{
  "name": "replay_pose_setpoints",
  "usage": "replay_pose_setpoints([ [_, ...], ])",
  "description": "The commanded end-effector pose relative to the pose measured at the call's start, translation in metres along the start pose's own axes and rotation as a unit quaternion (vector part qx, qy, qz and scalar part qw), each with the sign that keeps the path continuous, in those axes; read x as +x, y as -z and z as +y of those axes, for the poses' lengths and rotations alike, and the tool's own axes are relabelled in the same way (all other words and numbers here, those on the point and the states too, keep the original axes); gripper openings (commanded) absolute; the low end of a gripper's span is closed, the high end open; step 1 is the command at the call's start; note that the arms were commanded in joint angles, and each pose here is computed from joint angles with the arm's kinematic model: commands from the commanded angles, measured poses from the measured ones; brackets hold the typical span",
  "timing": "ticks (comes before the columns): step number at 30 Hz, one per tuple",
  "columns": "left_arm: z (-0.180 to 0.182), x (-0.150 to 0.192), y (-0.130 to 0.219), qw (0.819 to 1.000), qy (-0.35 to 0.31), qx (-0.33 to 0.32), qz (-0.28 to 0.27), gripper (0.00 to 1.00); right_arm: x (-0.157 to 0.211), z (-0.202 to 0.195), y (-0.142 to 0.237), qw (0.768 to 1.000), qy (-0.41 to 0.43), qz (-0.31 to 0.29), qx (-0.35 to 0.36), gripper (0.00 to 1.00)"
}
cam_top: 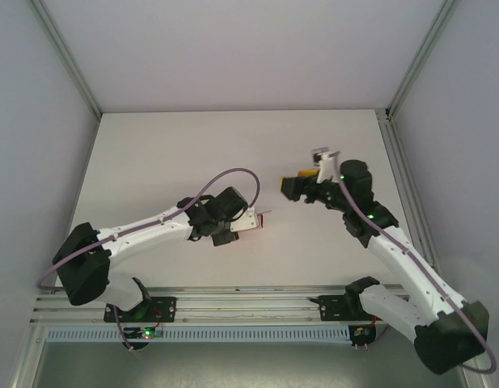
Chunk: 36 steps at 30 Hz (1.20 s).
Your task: Assemble paper box
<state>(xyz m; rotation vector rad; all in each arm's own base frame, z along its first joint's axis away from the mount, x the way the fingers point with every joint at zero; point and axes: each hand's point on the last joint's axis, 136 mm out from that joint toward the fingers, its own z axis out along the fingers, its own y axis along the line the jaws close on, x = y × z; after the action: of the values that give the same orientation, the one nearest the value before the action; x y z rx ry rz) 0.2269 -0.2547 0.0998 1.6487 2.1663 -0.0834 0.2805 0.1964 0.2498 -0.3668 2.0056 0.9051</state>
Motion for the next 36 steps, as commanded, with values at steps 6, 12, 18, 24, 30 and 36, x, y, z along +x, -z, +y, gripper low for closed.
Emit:
replay_pose_setpoints([
  [6, -0.008, 0.007, -0.004, 0.997, 0.037, 0.075, 0.004, 0.47, 0.073, -0.005, -0.022, 0.988, 0.069, 0.137, -0.012, 0.69],
  [12, -0.006, 0.006, -0.007, 0.995, 0.037, 0.088, 0.000, 0.54, 0.071, 0.004, -0.034, 0.984, 0.102, 0.133, -0.055, 0.65],
  [18, -0.002, 0.010, -0.016, 0.993, 0.053, 0.104, 0.007, 0.54, 0.095, 0.010, -0.050, 0.972, 0.116, 0.179, -0.104, 0.61],
  [24, 0.002, 0.008, -0.016, 0.991, 0.064, 0.121, -0.001, 0.54, 0.098, 0.013, -0.057, 0.965, 0.145, 0.186, -0.112, 0.60],
  [30, 0.001, 0.008, -0.017, 0.989, 0.060, 0.134, -0.001, 0.54, 0.094, 0.000, -0.068, 0.957, 0.217, 0.188, -0.037, 0.53],
  [36, -0.001, 0.009, -0.019, 0.988, 0.058, 0.142, 0.003, 0.55, 0.095, -0.014, -0.068, 0.948, 0.248, 0.201, 0.010, 0.49],
])
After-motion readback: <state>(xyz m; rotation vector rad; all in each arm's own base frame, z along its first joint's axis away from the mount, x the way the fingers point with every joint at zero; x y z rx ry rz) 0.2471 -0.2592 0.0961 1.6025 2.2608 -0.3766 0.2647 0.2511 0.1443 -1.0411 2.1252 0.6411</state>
